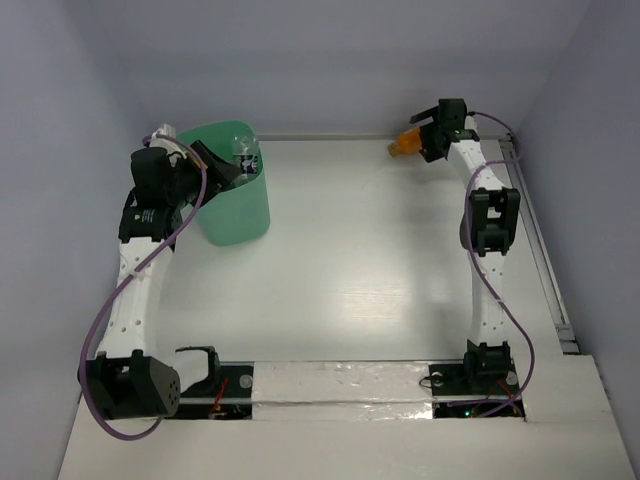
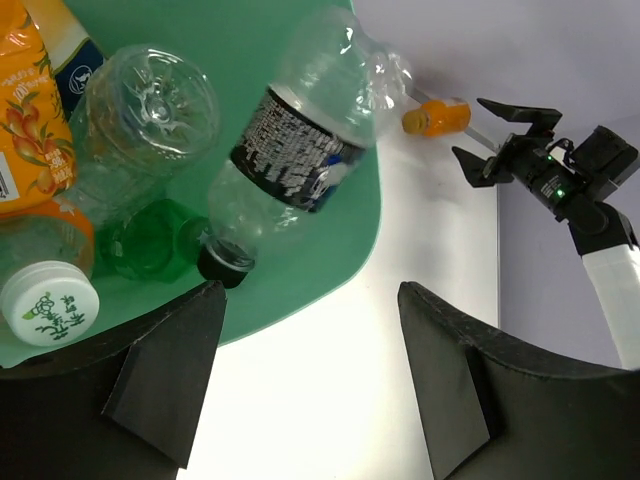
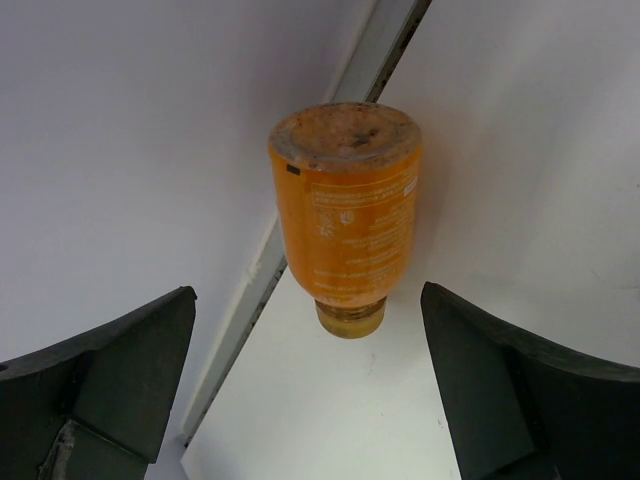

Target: Put the plastic bottles in the bin

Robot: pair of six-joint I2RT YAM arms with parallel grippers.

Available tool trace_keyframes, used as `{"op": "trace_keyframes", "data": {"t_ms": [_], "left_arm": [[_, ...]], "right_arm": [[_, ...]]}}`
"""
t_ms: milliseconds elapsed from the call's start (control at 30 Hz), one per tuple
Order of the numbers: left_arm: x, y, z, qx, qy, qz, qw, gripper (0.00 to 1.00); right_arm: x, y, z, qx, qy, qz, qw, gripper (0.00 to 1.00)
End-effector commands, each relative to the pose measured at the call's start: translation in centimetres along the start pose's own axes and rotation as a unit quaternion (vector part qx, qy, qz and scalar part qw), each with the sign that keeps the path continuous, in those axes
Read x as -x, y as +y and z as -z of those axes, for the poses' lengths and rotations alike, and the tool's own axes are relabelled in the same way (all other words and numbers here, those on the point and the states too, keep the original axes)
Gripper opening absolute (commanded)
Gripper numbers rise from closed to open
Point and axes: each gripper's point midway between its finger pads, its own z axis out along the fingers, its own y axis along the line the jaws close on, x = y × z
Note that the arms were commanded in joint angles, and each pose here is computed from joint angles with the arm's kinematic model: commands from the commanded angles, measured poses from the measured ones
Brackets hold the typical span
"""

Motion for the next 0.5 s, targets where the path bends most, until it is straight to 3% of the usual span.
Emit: {"op": "trace_keyframes", "data": {"t_ms": [0, 467], "left_arm": [[0.0, 0.2, 1.0, 0.012, 0.003, -0.005, 1.0, 0.7], [0.1, -0.7, 2.1, -0.006, -0.011, -0.011, 1.0, 0.7]], "right_arm": [[1.3, 1.3, -0.1, 0.013, -0.013, -0.01, 1.0, 1.0], [0.3, -0.1, -2.8, -0.007, -0.003, -0.044, 0.999, 1.0]]}}
